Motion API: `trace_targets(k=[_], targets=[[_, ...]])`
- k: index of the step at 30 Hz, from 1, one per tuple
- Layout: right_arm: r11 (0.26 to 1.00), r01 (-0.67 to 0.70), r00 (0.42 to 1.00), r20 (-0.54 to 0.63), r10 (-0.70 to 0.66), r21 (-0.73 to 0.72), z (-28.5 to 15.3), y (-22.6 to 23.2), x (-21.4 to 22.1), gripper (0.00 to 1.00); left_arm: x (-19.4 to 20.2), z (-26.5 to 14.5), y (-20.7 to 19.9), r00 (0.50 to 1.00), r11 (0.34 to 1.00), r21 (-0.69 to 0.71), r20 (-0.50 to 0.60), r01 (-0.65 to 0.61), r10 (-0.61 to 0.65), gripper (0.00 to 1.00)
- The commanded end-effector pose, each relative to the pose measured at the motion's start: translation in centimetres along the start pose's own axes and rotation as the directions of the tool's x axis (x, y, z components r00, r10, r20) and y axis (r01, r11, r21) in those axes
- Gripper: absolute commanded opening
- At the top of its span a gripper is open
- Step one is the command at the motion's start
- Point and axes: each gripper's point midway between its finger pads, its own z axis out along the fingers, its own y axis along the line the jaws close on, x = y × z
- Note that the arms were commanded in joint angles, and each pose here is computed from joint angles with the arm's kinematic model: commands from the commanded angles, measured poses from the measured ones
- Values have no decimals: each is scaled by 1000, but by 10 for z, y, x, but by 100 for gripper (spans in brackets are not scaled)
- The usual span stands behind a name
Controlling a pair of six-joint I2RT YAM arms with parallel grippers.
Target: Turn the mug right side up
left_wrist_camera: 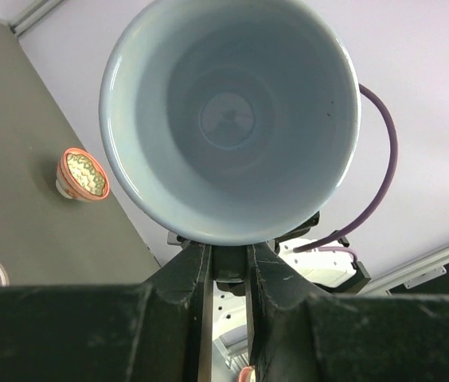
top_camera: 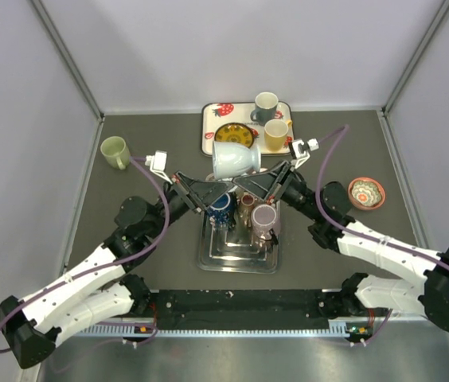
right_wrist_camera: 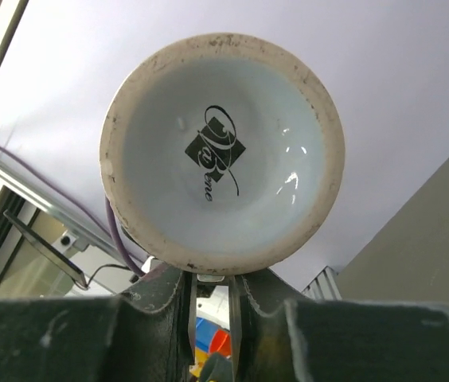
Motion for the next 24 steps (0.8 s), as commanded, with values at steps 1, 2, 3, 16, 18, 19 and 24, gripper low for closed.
trace_targets(k=[1,2,3,16,18,19,24], targets=[[989,110,993,48,-105,-100,16,34,-23,0,54,-18,-17,964,997,71,-266,20,-1,0],[989,115,993,29,-113,-91,16,31,-20,0,53,-19,-17,966,997,70,-260,19,0,0],[988,120,993,14,-120,-97,17,34,-18,0,51,-21,-16,968,998,65,-250,8,9,0],[972,236,965,-115,-235,-7,-17,25,4,0,-5,-39,-5,984,983,-69,24,-173,175,60],[971,239,963,-135,-235,12,-24,24,8,0,-7,-39,-6,981,979,-73,28,-191,193,62],[966,255,958,-147,-248,30,-27,19,10,0,-6,-40,-3,980,977,-87,18,-196,198,63],[889,407,896,-280,-344,209,-51,-10,19,0,-25,-57,14,960,943,-220,72,-248,270,63]])
